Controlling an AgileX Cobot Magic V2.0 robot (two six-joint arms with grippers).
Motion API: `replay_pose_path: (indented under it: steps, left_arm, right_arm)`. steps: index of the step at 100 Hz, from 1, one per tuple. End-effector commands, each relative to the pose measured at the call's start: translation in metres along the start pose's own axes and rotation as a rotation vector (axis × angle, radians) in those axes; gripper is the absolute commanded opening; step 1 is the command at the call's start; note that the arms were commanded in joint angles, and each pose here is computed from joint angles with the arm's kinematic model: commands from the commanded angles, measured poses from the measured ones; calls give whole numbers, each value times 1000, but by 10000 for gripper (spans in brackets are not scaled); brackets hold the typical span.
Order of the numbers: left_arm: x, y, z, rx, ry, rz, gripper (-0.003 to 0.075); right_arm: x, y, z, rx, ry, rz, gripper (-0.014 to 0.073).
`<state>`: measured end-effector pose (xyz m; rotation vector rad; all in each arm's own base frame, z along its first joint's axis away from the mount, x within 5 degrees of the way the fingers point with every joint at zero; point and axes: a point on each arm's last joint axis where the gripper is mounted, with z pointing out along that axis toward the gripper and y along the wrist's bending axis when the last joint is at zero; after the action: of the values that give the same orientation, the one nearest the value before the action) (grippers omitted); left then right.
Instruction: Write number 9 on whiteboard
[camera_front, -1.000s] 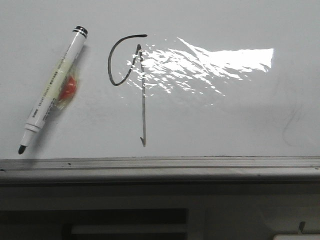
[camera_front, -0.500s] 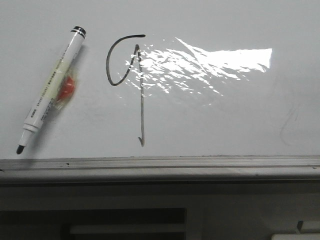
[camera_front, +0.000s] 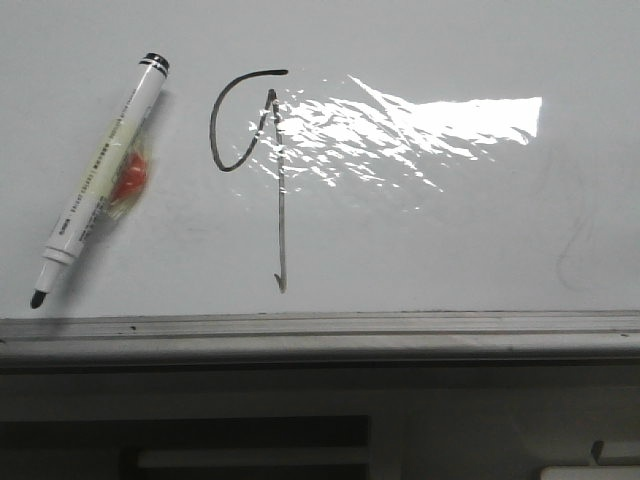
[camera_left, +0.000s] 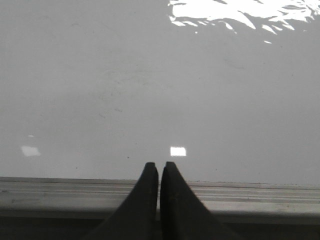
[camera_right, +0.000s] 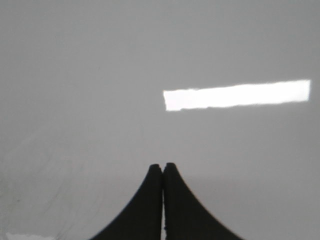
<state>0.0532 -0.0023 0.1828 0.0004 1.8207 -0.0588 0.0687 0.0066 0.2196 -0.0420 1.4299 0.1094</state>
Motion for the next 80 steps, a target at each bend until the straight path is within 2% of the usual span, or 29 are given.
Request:
replay_pose_path:
  steps: [1,30,51,63,80]
  left_arm:
    - [1,0,0,3,-49,-14,-20]
    - [1,0,0,3,-49,-14,-20]
    - [1,0,0,3,-49,-14,-20]
    - [1,0,0,3,-49,-14,-20]
    - [1,0,0,3,-49,-14,-20]
  right_arm:
    - [4,-2,-3,36,-36,-21,-62]
    - [17,-10,-15,162,81,-63,-61]
    - [34,-16,-21,264,274,-47,-61]
    - [43,-17,-24,279,379,-40,-61]
    - [43,-17,-24,278,377,-47,-62]
